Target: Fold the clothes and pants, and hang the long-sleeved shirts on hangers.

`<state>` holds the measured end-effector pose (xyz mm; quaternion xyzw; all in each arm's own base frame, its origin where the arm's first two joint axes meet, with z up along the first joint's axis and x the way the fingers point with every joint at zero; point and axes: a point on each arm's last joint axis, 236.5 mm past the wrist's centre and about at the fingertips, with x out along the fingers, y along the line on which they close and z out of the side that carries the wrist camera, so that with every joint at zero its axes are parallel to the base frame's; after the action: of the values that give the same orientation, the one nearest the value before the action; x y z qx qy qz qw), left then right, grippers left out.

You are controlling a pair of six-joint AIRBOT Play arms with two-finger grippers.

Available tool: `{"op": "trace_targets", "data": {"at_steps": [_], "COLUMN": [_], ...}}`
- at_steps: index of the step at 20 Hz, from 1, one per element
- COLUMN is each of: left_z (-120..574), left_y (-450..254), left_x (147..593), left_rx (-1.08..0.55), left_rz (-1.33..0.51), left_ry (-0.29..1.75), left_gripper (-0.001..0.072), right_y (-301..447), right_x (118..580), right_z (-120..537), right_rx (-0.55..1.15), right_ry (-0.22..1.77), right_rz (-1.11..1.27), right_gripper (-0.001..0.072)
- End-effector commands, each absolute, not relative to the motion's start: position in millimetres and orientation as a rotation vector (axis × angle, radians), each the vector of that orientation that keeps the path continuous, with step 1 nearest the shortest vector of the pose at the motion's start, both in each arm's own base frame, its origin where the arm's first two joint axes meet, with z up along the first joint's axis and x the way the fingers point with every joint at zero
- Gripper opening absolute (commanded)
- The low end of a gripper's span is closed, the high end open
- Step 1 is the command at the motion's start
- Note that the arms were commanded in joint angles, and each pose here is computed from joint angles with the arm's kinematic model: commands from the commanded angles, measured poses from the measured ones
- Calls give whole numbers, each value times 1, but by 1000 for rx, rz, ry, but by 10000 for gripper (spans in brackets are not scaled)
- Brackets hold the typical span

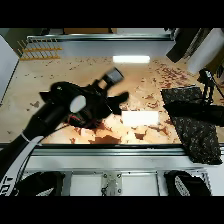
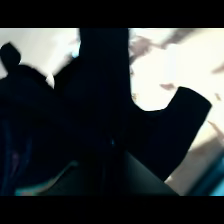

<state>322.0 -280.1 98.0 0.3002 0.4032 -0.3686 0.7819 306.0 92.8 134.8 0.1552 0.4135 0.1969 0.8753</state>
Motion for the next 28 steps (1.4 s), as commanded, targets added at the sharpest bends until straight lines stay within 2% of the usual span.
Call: {"op": "trace_targets", "data": {"at_steps": [1,3,6,7,8,9,12,15,21,28], "left_z": [59,35,16,12,9,7,0,-6,-1,1], "left_y": [-288,-254,-193,-171,-154,-141,-104,-75,-67,-68], "left_x": [253,251,260,261,261,259,249,245,243,247], "left_rx": [881,835,676,621,565,501,351,278,254,250], "left_rz": [-955,-876,-696,-636,-599,-572,-484,-400,-370,-365], "left_ry": [1046,1181,1284,1307,1322,1331,1367,1366,1333,1310], "left_gripper": [7,7,7,7,7,7,7,7,7,7], "right_y": [104,109,109,109,109,109,108,122,201,293], "right_x": [306,305,306,308,310,313,329,354,393,408], "right_z": [143,147,146,143,138,130,93,41,-64,-105], "right_rx": [374,400,401,405,410,419,451,461,388,362], "right_ry": [849,840,845,855,870,895,999,1092,1278,1365], "right_rz": [450,469,467,466,466,463,451,445,509,615], "right_gripper": [25,24,33,193,491,535,529,511,511,513]}}
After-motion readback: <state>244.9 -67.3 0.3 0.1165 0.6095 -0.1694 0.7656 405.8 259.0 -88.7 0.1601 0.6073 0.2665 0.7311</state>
